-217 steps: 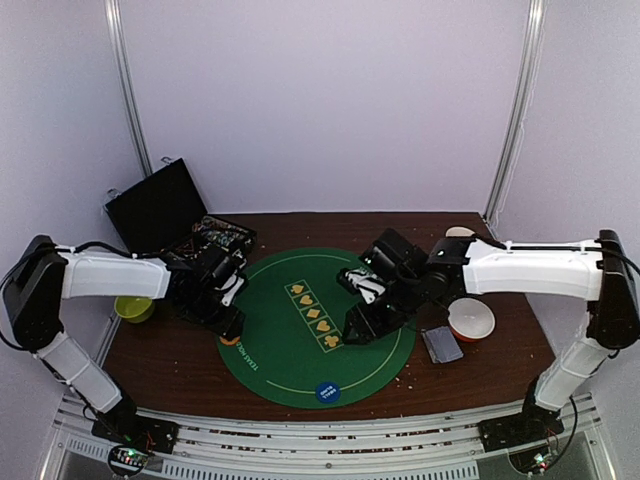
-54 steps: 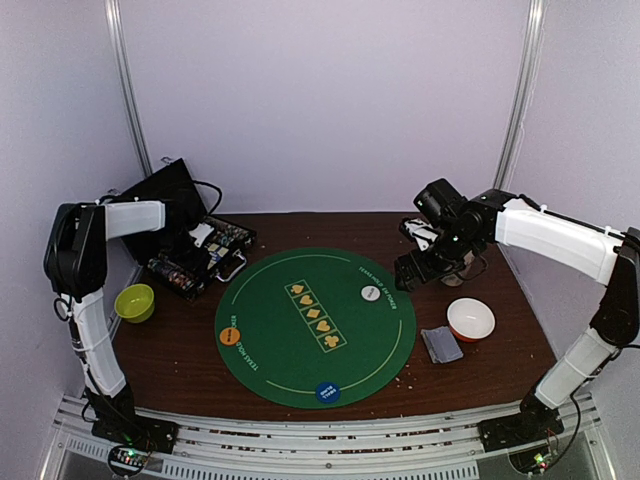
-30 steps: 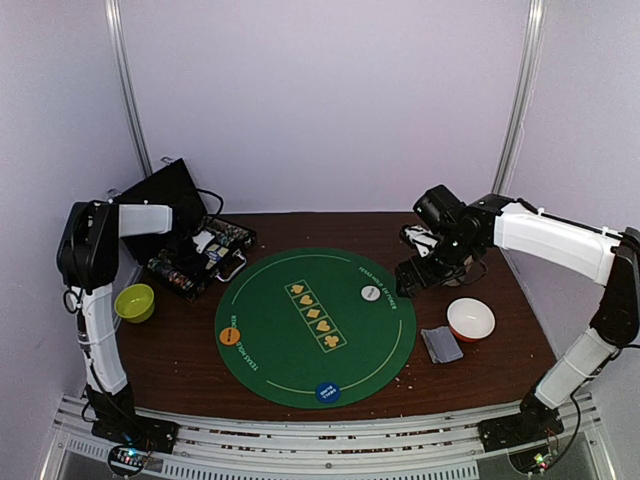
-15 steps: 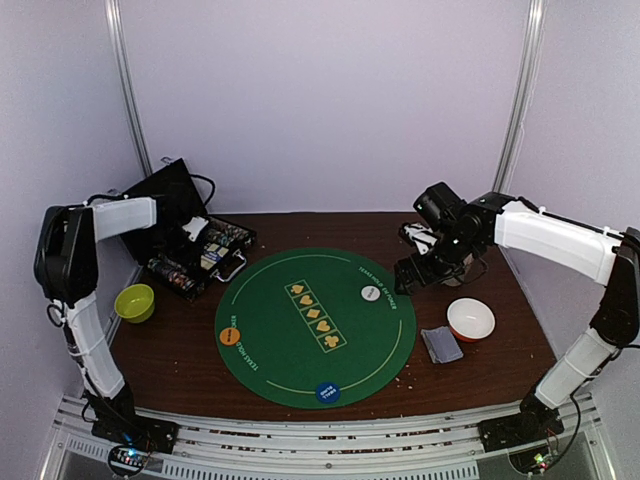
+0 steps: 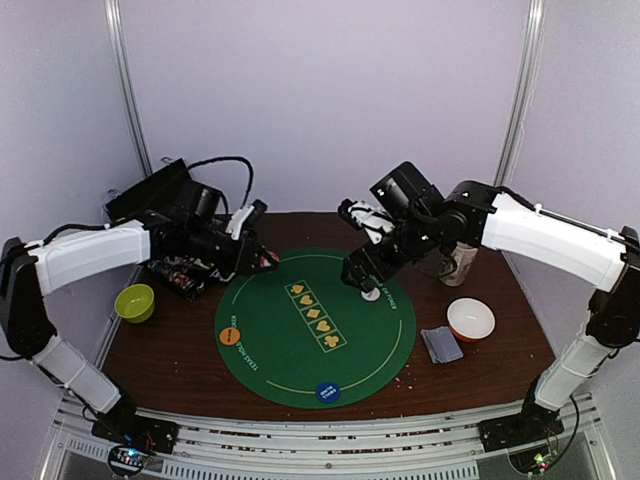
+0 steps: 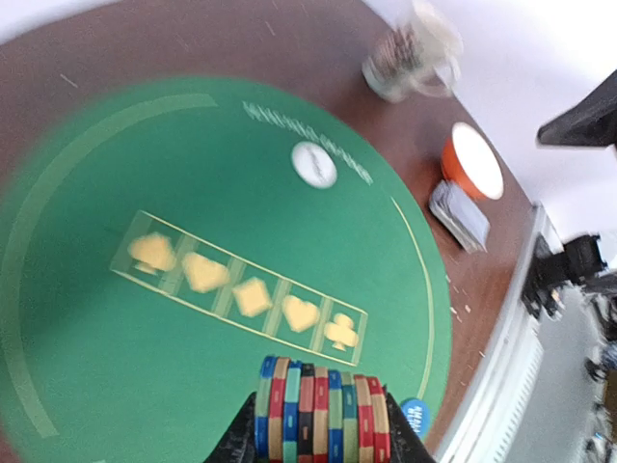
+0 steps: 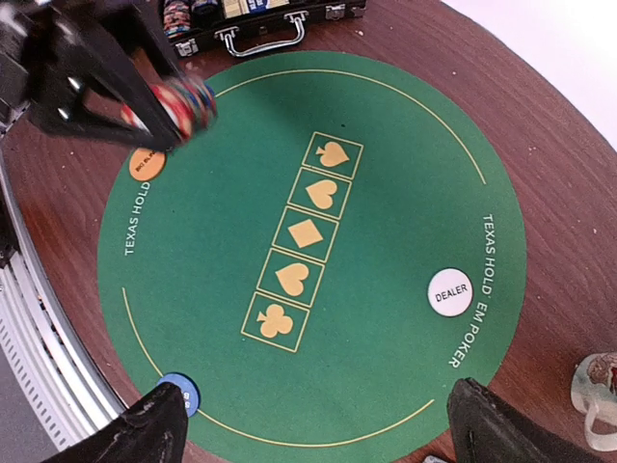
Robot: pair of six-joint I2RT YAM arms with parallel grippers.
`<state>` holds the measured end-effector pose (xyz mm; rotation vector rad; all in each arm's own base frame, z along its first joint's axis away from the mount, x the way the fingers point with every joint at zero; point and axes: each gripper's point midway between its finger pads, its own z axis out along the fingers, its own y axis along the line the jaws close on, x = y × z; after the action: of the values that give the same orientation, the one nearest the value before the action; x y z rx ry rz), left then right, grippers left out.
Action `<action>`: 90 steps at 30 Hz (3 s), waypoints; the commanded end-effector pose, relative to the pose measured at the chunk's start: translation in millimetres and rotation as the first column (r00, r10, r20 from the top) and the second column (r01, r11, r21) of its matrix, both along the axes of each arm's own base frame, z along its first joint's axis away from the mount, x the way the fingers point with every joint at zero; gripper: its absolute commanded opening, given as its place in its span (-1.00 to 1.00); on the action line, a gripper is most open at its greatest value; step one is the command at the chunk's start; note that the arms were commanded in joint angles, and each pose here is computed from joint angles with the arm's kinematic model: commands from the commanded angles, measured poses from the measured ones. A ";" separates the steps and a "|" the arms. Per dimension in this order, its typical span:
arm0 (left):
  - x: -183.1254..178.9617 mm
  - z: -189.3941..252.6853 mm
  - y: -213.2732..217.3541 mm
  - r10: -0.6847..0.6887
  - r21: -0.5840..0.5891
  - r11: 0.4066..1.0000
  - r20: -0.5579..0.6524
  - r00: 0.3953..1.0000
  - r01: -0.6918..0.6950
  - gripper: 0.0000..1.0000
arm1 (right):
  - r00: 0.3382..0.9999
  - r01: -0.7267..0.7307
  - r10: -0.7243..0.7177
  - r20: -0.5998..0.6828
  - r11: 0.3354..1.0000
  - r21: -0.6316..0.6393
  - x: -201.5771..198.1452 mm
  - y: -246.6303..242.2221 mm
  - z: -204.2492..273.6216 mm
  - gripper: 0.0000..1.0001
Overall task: Distribute texas hold em gaming equipment
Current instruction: Pass from the left arm to the right
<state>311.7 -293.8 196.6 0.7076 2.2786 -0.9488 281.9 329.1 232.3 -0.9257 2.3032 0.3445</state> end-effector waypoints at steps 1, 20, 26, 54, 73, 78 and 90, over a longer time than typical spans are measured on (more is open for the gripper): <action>-18.6 -18.5 -64.5 -0.172 -0.132 0.979 -0.100 0.980 0.158 -1.00 | 0.999 -0.036 0.036 -0.031 0.999 0.003 -3.2 6.1 -18.3 0.92; -30.1 -148.1 -120.4 -0.261 -0.266 0.953 -0.476 0.840 0.146 -1.00 | 0.897 -0.384 0.398 0.194 0.917 -0.108 -9.4 57.6 -120.3 0.81; -30.5 -172.2 -115.3 -0.228 -0.249 0.963 -0.536 0.813 0.106 -1.00 | 0.851 -0.484 0.491 0.188 0.871 -0.088 7.3 67.3 -148.3 0.75; -29.4 -196.5 -104.7 -0.203 -0.243 0.967 -0.576 0.792 0.070 -1.00 | 0.808 -0.509 0.543 0.229 0.839 -0.194 26.0 62.6 -216.1 -0.33; -13.6 -174.8 -86.3 -0.211 -0.258 0.962 -0.514 0.831 0.085 0.03 | 0.886 -0.446 0.463 0.020 0.862 -0.242 13.5 32.2 -230.7 -1.00; -11.4 -171.6 -74.4 -0.209 -0.259 0.962 -0.508 0.836 0.083 0.12 | 0.894 -0.436 0.448 -0.016 0.859 -0.268 15.4 25.7 -236.3 -1.00; 24.1 -148.6 4.1 -0.010 -0.139 0.989 -0.413 0.911 -0.052 0.13 | 0.886 -0.462 0.426 -0.185 0.848 -0.261 -34.1 2.5 -237.3 -1.00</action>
<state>321.2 -318.3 41.3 0.4649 2.5356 -1.5028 294.8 378.2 26.0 -1.5362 2.0450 0.3081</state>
